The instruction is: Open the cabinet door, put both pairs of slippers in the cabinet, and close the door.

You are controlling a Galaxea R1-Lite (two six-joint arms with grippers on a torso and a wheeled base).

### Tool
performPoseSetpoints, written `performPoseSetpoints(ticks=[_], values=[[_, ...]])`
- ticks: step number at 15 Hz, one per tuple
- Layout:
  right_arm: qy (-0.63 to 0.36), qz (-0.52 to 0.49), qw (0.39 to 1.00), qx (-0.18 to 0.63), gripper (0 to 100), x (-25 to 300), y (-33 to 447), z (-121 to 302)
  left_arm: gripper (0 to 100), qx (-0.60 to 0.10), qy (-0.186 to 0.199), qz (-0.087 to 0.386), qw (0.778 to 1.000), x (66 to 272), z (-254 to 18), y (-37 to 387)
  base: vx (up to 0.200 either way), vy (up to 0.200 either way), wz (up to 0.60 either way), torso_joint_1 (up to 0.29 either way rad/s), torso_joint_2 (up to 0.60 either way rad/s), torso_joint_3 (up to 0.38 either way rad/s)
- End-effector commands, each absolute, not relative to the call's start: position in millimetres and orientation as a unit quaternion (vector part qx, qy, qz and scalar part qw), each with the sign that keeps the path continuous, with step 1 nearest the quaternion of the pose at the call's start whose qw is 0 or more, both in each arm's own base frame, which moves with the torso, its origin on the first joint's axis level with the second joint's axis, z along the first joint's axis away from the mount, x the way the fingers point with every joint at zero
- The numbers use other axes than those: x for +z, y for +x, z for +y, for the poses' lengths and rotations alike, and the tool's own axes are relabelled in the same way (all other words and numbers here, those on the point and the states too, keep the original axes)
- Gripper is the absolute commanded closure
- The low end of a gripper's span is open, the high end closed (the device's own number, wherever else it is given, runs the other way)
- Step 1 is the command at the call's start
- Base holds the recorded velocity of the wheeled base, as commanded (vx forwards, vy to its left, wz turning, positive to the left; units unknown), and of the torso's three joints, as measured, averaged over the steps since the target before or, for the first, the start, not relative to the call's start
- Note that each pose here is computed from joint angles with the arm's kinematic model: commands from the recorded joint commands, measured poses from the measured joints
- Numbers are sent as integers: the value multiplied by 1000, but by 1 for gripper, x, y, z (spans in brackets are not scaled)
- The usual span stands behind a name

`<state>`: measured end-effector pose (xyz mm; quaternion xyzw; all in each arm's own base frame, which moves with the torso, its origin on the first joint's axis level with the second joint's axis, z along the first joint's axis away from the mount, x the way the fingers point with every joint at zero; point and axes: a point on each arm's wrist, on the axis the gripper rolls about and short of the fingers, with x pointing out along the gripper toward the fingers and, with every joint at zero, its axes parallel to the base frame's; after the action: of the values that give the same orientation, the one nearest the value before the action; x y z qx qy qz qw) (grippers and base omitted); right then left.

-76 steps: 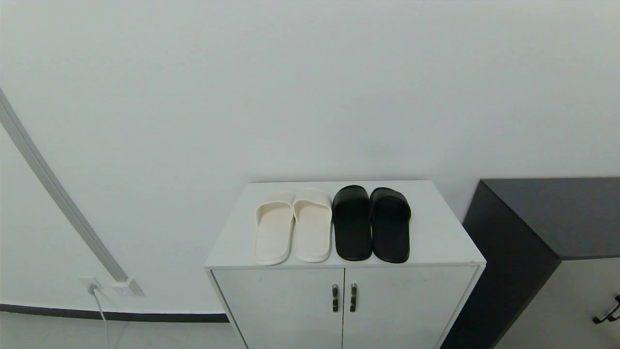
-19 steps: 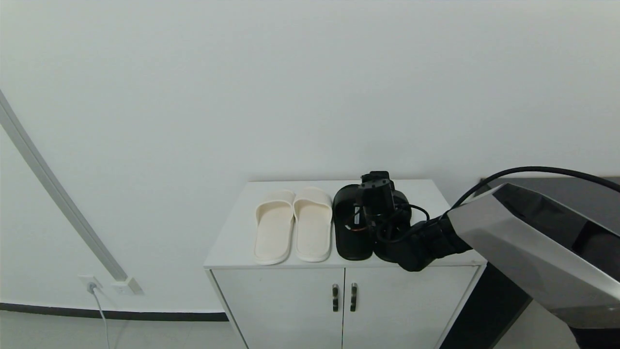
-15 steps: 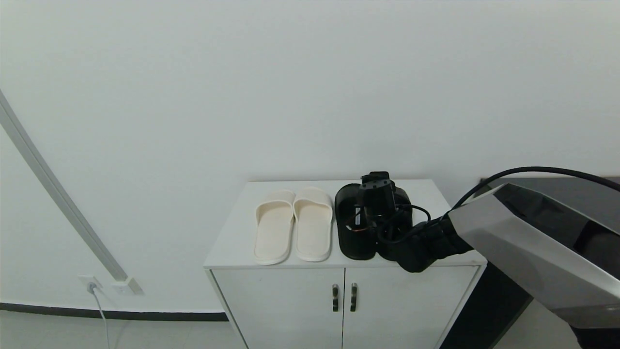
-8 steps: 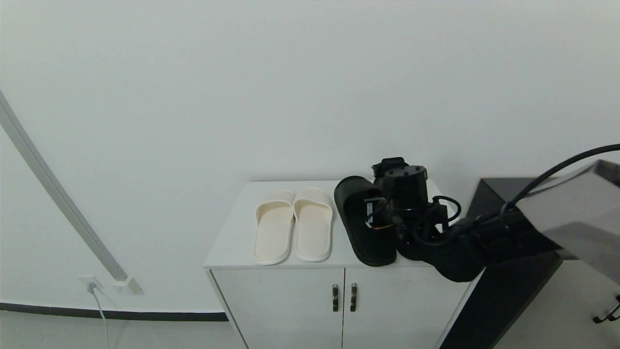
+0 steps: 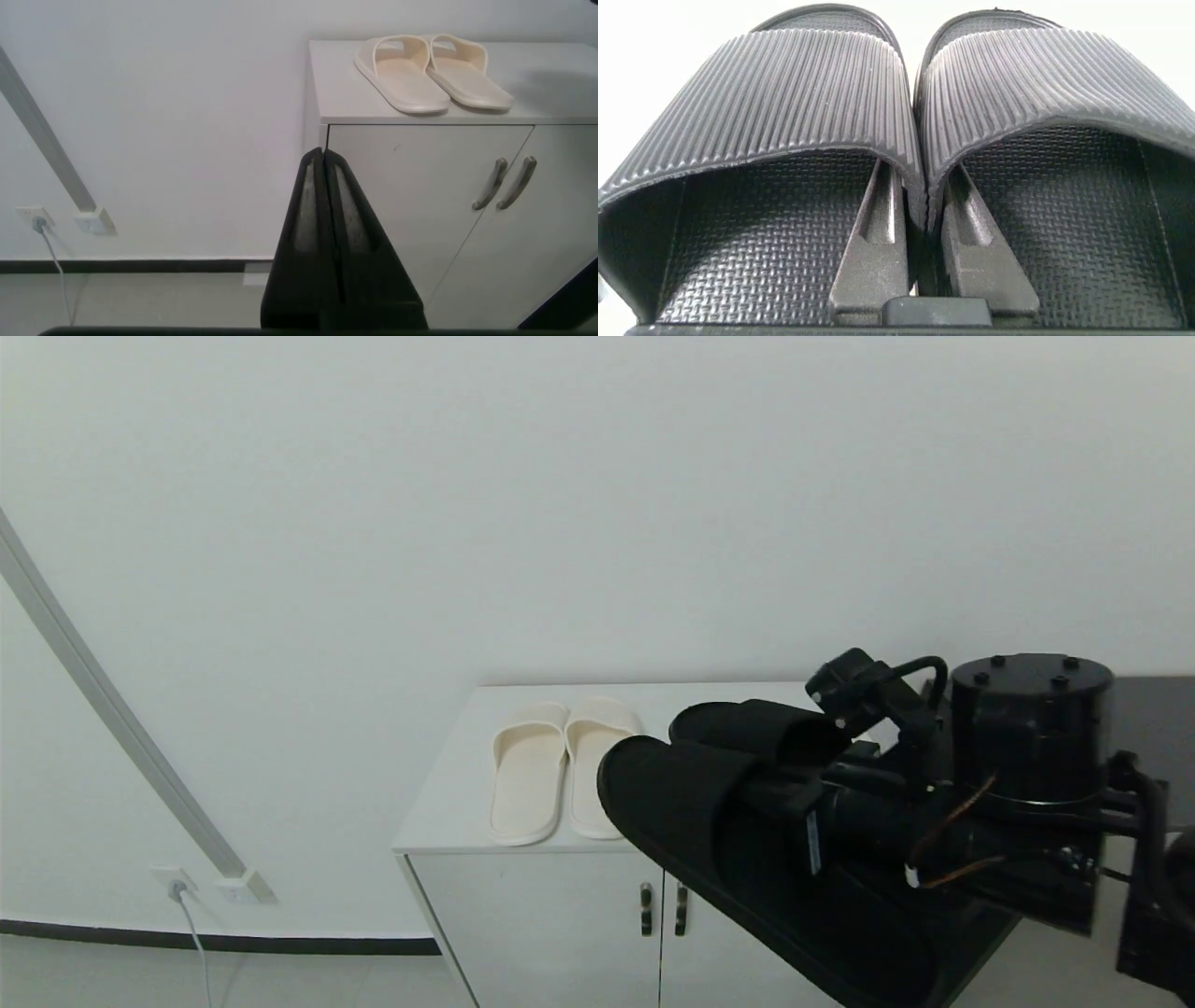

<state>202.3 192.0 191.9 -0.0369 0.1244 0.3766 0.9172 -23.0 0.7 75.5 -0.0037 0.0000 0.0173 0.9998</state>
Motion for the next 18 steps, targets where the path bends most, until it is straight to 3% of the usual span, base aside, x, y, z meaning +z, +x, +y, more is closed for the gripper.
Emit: performPoseSetpoints(ticks=[1,10,18], values=[[-45,100,911,397,100,202,181,177,100,18,-4,0,1000,76,1,-23,0,0,0,0,0,0],[-105,95,893,427,100,189,171,175,100,18,-4,1,1000,76,1,-23,0,0,0,0,0,0],[-105,102,887,437,100,185,169,175,100,18,-5,0,1000,76,1,-23,-200,0,0,-1,1,2]])
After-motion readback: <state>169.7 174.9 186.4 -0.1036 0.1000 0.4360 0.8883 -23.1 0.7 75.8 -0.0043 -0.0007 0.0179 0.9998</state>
